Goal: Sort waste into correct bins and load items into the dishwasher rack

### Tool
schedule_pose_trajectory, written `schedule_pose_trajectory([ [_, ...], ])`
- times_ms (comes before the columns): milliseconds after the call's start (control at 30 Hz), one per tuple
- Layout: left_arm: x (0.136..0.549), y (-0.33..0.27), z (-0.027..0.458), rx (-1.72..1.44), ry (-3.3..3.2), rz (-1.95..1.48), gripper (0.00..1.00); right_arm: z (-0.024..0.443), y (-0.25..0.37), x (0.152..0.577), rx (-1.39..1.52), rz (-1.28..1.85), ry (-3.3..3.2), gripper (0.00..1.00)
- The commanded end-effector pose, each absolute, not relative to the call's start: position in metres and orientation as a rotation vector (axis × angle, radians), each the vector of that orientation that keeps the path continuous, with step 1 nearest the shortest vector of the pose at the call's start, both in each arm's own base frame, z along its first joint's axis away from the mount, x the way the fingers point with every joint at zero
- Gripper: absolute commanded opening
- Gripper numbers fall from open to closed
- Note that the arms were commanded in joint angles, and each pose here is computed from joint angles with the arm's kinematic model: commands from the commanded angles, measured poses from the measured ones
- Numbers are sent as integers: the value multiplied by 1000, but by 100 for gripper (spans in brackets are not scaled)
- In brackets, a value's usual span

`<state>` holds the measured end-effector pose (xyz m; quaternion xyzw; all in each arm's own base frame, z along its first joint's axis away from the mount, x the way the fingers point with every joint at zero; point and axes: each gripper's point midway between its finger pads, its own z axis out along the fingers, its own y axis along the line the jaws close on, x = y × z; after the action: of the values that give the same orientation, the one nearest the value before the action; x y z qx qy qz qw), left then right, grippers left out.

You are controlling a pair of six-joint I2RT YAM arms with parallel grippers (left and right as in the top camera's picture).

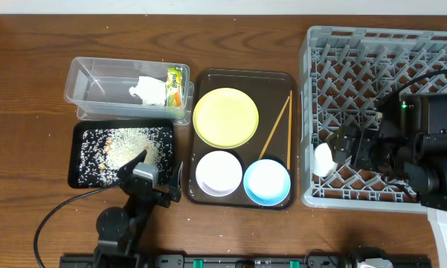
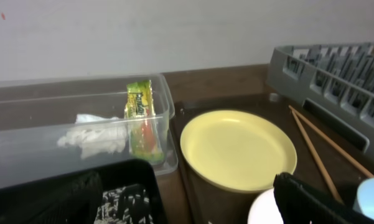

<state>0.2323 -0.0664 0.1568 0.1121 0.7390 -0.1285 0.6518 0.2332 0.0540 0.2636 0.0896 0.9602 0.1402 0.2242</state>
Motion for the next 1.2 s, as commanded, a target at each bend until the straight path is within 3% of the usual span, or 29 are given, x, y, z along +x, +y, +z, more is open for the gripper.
schedule_pose_trajectory([
  [0, 234, -69, 146, 266, 1674, -300, 90, 266, 56, 234, 231, 387, 2644, 99],
  [633, 234, -69, 144, 265, 1684, -301, 91, 266, 56, 234, 231, 387, 2644, 99],
  [733, 234, -69, 144, 265, 1684, -301, 90, 277, 59, 251, 257, 429, 2560, 99],
  [800, 234, -69, 144, 265, 1684, -301, 91, 286, 76, 253, 200, 556, 2529, 98],
  [867, 234, -69, 144, 265, 1684, -301, 90, 292, 103, 248, 39, 710, 2521, 79],
  [900, 234, -69, 144, 265, 1684, -301, 90, 291, 113, 243, -16, 753, 2537, 77],
  [1067, 234, -69, 144, 265, 1684, -301, 91, 249, 147, 214, -259, 626, 2737, 87],
  [1167, 234, -69, 144, 265, 1684, -301, 90, 217, 159, 210, -398, 438, 2810, 87],
])
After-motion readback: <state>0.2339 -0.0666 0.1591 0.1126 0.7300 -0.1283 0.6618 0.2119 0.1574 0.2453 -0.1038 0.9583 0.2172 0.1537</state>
